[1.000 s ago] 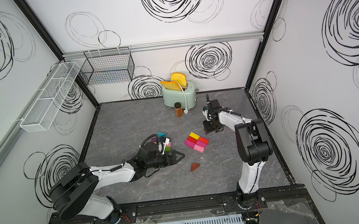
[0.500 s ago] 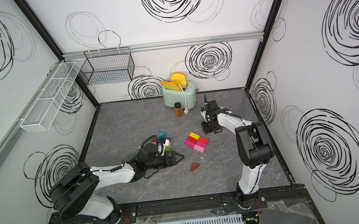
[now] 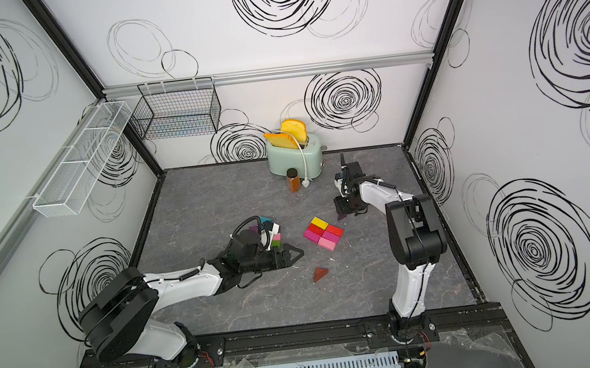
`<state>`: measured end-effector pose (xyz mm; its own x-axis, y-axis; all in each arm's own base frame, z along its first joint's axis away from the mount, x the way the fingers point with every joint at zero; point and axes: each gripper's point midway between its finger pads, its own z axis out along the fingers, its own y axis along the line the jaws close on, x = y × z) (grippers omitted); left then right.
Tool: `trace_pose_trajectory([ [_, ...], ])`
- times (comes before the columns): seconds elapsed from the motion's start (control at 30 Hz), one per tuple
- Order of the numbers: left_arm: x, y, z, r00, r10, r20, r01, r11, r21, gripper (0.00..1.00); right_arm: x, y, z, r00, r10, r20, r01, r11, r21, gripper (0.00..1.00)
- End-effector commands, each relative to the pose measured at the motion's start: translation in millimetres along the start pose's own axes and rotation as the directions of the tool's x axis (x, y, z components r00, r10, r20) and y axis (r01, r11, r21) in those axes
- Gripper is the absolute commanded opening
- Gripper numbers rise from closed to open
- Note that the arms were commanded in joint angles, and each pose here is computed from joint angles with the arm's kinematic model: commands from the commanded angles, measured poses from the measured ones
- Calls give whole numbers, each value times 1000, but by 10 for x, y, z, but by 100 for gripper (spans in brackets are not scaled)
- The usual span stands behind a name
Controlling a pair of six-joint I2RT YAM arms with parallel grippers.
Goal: Assemble a piece of candy with building blocks
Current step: Adjust the building block at the center of the board.
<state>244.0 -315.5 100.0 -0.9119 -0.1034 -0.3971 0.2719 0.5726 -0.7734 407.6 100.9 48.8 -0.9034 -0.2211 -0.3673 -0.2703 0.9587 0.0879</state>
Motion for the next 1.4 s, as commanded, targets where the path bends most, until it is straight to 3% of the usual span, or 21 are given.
trace_pose_trajectory([
  [0.0,-151,-130,-83,995,82,49,-81,997,-15,98,52,81,48,1000,-6,-9,5,999,-47,65],
  [0.17,-166,-158,-124,993,101,57,-100,995,-24,98,123,185,23,1000,9,-6,-9,996,-91,69],
  [0.63,-113,-104,-167,993,98,60,-97,995,-28,98,291,505,-11,1000,-14,1,14,990,-140,69],
  [1.37,-113,-50,-122,995,85,50,-83,996,-45,98,-119,596,-21,995,-40,89,56,981,-187,69],
])
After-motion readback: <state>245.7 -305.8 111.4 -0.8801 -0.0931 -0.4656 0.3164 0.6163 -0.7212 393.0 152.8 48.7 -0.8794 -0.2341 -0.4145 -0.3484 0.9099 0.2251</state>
